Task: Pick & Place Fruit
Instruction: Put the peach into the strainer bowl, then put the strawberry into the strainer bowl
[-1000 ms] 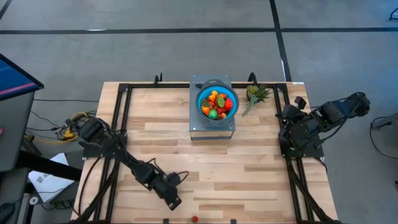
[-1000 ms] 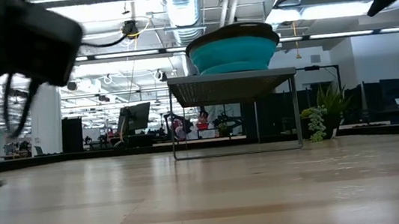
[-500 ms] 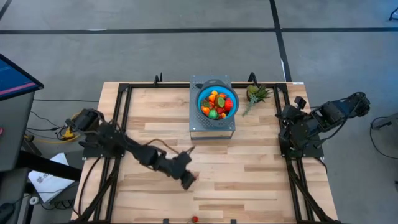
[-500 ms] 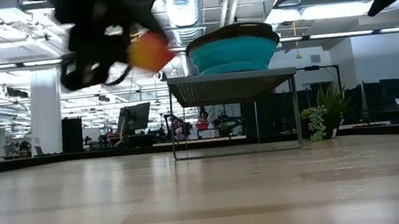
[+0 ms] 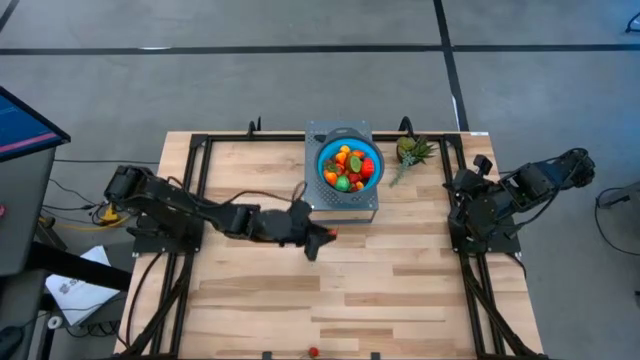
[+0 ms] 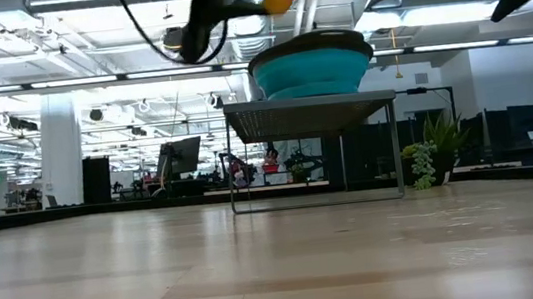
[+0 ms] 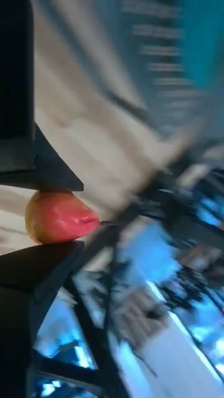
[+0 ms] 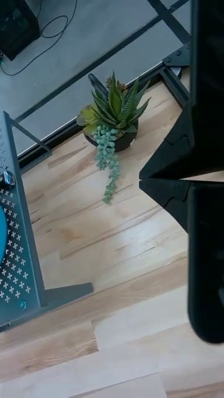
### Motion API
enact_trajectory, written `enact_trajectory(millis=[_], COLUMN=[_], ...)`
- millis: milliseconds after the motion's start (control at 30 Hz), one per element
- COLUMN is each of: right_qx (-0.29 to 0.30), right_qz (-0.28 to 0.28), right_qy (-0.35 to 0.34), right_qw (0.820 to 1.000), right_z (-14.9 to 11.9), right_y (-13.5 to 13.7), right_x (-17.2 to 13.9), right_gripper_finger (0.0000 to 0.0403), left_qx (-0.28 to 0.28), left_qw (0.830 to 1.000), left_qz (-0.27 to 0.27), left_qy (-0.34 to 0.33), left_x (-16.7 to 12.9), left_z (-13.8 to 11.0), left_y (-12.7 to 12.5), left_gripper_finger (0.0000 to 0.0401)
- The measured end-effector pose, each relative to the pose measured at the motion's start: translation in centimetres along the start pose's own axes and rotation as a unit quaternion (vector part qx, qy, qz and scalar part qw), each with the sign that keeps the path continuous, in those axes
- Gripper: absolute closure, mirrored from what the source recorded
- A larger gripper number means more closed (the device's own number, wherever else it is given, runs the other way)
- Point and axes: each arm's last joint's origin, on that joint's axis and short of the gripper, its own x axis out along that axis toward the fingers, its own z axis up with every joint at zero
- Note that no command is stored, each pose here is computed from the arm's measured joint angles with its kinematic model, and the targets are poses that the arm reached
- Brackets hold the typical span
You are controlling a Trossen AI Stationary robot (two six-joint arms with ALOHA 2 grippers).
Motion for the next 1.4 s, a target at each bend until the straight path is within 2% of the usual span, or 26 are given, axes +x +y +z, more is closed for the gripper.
enact_trajectory(millis=[200,333,500,667,867,1233,1400], right_qx=[0.002,0.006,0.012,0.013,0.014,0.014,0.014], right_qz=[0.000,0.002,0.005,0.006,0.005,0.005,0.006], right_qy=[0.000,-0.003,-0.007,-0.008,-0.009,-0.009,-0.010], right_qw=[1.000,1.000,1.000,1.000,1.000,1.000,1.000], right_z=[0.0,0.1,0.2,0.2,0.2,0.2,0.2], right_y=[0.0,0.1,0.1,0.2,0.2,0.2,0.2], right_x=[0.0,0.0,0.0,0.0,0.0,0.0,0.0], right_gripper_finger=[0.0403,0.0403,0.0403,0.0403,0.0403,0.0403,0.0403], left_qx=[0.031,0.072,0.119,0.151,0.174,0.174,0.173], left_qw=[0.991,0.980,0.968,0.959,0.955,0.954,0.954], left_qz=[-0.039,-0.029,0.015,0.053,0.059,0.063,0.063], left_qy=[-0.121,-0.182,-0.218,-0.236,-0.235,-0.236,-0.236], left_x=[0.4,0.5,0.8,0.9,1.0,1.0,1.0], left_z=[3.6,5.6,7.9,9.7,10.8,11.2,11.2], left_y=[0.0,0.7,2.6,4.4,5.6,6.1,6.1], left_gripper_finger=[0.0280,0.0282,0.0279,0.0281,0.0267,0.0212,0.0202])
